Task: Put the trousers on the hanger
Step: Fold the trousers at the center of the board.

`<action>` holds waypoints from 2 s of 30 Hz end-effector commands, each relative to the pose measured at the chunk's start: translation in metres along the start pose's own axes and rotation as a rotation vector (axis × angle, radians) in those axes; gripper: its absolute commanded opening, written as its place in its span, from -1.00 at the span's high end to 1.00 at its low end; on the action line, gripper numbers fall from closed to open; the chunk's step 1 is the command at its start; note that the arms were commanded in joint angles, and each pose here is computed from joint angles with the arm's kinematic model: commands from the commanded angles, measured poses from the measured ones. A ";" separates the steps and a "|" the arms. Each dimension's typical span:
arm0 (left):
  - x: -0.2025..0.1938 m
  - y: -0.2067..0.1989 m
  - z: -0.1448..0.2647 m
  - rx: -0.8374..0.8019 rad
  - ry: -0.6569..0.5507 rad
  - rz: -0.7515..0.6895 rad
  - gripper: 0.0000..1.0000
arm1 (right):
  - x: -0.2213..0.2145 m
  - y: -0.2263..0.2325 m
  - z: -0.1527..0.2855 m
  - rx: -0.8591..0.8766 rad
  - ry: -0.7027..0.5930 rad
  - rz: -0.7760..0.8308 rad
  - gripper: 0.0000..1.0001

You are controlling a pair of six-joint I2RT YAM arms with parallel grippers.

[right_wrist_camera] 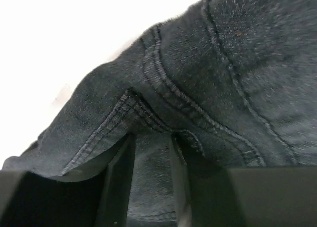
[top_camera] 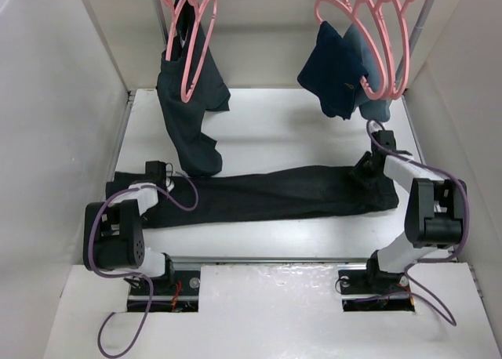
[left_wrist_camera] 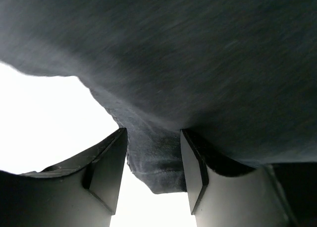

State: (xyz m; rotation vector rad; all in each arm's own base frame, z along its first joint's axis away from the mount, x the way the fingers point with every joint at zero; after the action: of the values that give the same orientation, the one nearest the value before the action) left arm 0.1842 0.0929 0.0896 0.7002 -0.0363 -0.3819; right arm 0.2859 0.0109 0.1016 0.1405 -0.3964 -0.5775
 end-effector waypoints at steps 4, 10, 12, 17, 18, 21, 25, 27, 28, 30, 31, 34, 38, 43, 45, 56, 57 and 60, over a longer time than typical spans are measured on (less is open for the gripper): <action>0.048 0.026 0.008 0.025 -0.265 0.163 0.09 | 0.073 0.012 0.024 -0.037 -0.289 0.128 -0.05; 0.024 0.010 0.010 -0.015 -0.242 0.132 0.03 | 0.047 -0.001 0.076 -0.062 -0.292 0.089 -1.00; 0.017 0.006 0.010 -0.022 -0.232 0.124 0.00 | 0.022 -0.022 0.090 -0.092 -0.257 -0.008 -1.00; 0.005 -0.005 0.005 -0.034 -0.195 0.100 -0.02 | -0.032 -0.065 0.093 -0.089 -0.164 -0.249 -1.00; 0.006 -0.003 0.006 -0.026 -0.208 0.110 -0.02 | -0.036 -0.067 0.097 -0.072 -0.207 -0.277 -1.00; 0.008 -0.005 0.007 -0.009 -0.219 0.078 -0.02 | -0.036 -0.071 0.085 -0.053 -0.240 -0.366 -1.00; 0.008 -0.004 0.007 0.000 -0.213 0.079 -0.05 | -0.021 -0.078 0.055 -0.078 -0.201 -0.422 -1.00; 0.010 -0.001 0.009 0.005 -0.222 0.085 -0.05 | -0.011 -0.079 0.039 -0.072 -0.201 -0.422 -1.00; 0.010 -0.001 0.009 0.005 -0.222 0.086 -0.05 | -0.009 -0.080 0.031 -0.080 -0.186 -0.423 -1.00; 0.012 0.002 0.010 0.016 -0.223 0.092 -0.05 | -0.008 -0.082 0.009 -0.105 -0.118 -0.429 -1.00; 0.012 0.002 0.010 0.016 -0.223 0.092 -0.05 | -0.007 -0.084 0.003 -0.110 -0.089 -0.440 -0.97; 0.009 0.004 0.012 0.036 -0.204 0.092 -0.05 | -0.006 -0.083 -0.014 -0.084 -0.041 -0.431 -0.37; 0.006 0.003 0.018 -0.006 -0.203 0.122 -0.11 | -0.011 -0.098 -0.016 -0.098 -0.058 -0.466 0.93; 0.012 0.008 0.035 -0.111 -0.243 0.146 -0.17 | 0.014 -0.094 0.037 -0.123 -0.241 -0.405 1.00; 0.017 0.014 0.048 -0.177 -0.286 0.152 -0.17 | 0.034 -0.092 0.069 -0.144 -0.374 -0.394 1.00; 0.035 0.038 0.086 -0.339 -0.455 0.233 0.04 | 0.072 -0.074 0.178 -0.070 -0.780 -0.139 1.00; 0.035 0.035 0.080 -0.331 -0.435 0.230 -0.07 | 0.071 -0.073 0.181 -0.065 -0.788 -0.109 1.00; 0.044 0.032 0.067 -0.316 -0.430 0.233 -0.25 | 0.070 -0.069 0.196 -0.030 -0.852 -0.060 1.00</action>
State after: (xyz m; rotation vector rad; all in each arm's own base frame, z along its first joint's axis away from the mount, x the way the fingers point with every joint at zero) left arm 0.2228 0.0580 0.1693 0.3138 -0.4688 -0.3134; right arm 0.2259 -0.0861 0.2524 -0.1078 -1.0484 -0.7850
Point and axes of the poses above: each gripper's point midway between its finger pads, its own z axis back along the fingers, its own y axis along the line the jaws close on, x = y × z, the point moved 8 cm from there along z, back along the fingers, and after that the axes turned 9 degrees about z, right-handed, at the moved point
